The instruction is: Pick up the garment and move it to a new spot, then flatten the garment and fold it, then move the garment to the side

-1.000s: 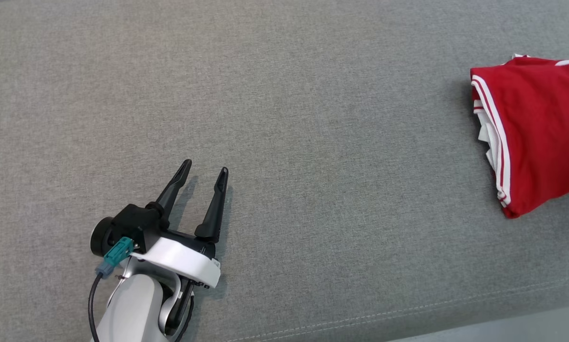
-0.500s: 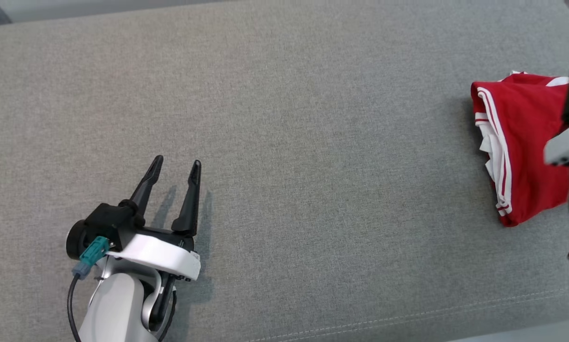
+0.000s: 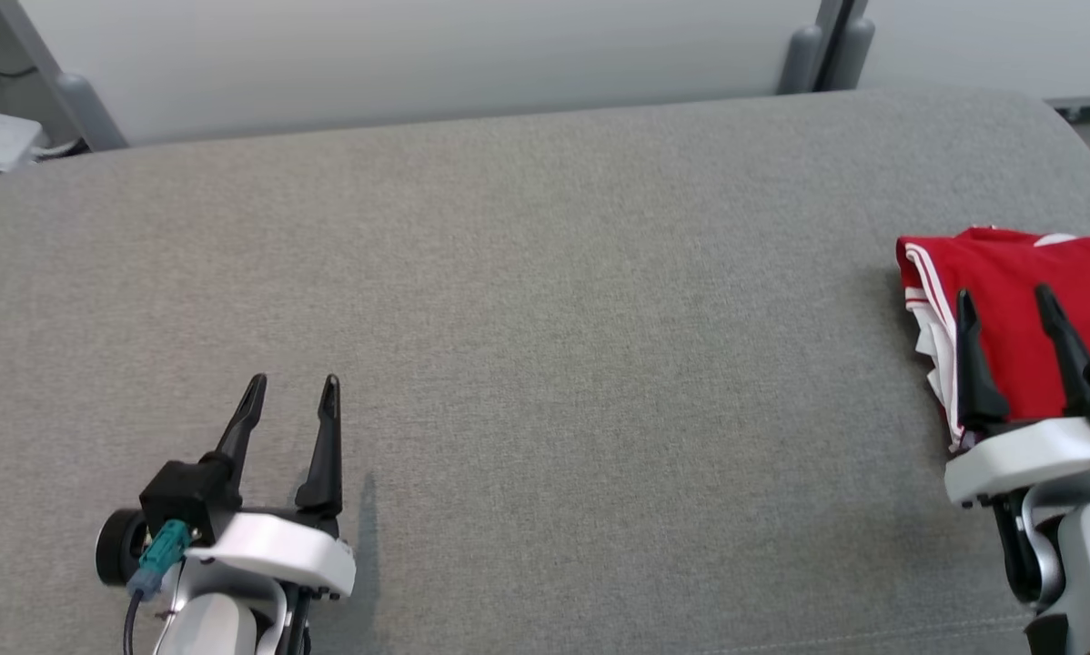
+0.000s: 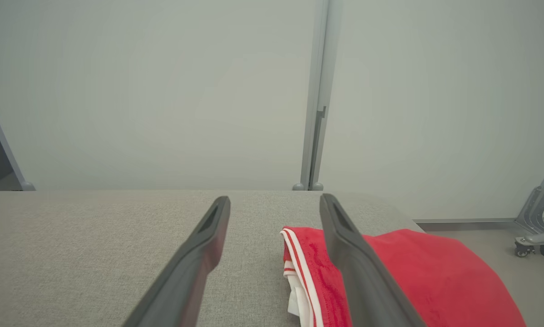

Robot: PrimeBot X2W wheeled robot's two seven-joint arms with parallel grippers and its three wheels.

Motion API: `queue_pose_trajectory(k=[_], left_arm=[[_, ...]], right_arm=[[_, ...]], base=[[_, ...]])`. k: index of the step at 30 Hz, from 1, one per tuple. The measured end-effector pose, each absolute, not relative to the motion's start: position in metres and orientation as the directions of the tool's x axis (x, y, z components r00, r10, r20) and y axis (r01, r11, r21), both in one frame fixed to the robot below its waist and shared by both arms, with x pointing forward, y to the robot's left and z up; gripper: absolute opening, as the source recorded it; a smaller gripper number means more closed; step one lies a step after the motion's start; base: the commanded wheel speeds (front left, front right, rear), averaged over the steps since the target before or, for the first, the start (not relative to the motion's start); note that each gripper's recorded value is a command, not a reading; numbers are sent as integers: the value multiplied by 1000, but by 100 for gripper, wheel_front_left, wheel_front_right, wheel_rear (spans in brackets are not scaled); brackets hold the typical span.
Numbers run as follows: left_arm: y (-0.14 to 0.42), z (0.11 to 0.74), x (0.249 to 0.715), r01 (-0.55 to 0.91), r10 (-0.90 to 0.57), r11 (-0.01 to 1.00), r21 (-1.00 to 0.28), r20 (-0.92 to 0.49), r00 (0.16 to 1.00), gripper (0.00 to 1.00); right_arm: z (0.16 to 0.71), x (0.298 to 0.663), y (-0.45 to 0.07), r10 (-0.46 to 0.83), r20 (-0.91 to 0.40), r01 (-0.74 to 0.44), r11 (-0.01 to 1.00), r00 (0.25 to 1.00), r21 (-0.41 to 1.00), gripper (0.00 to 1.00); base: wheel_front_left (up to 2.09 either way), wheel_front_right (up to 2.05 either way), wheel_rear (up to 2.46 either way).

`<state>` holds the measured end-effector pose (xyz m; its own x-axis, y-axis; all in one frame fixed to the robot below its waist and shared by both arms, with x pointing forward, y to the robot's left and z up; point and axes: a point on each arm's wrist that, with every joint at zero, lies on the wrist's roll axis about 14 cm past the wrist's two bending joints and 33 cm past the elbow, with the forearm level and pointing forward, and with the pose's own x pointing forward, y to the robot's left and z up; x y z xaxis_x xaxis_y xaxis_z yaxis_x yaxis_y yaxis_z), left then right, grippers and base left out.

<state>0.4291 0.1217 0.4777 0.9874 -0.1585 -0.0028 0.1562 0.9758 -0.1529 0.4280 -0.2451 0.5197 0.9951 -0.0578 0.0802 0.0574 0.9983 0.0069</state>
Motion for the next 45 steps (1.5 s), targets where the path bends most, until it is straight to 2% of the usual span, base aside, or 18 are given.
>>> queue_pose_trajectory(k=[12, 26, 27, 34, 45], left_arm=[[165, 477, 381, 9, -11, 993, -117, -21, 1000, 100], [176, 477, 370, -26, 24, 993, -114, -21, 999, 100], [175, 478, 371, -20, 18, 993, -117, -16, 1000, 0], [172, 437, 350, -41, 20, 990, -138, -151, 988, 0], [175, 434, 350, -89, 42, 963, -256, -182, 982, 0]], right_arm=[[517, 401, -219, 6, 80, -7, 1000, 997, 20, 100], [511, 393, -208, 25, 69, -27, 999, 997, 31, 100], [511, 394, -208, 25, 68, -28, 999, 997, 33, 0], [463, 371, -199, 18, -75, -11, 996, 997, 90, 0], [461, 371, -202, -10, -88, 28, 977, 996, 213, 0]], base=[[0, 0, 0], [0, 0, 0], [0, 0, 0], [0, 0, 0], [0, 0, 0]])
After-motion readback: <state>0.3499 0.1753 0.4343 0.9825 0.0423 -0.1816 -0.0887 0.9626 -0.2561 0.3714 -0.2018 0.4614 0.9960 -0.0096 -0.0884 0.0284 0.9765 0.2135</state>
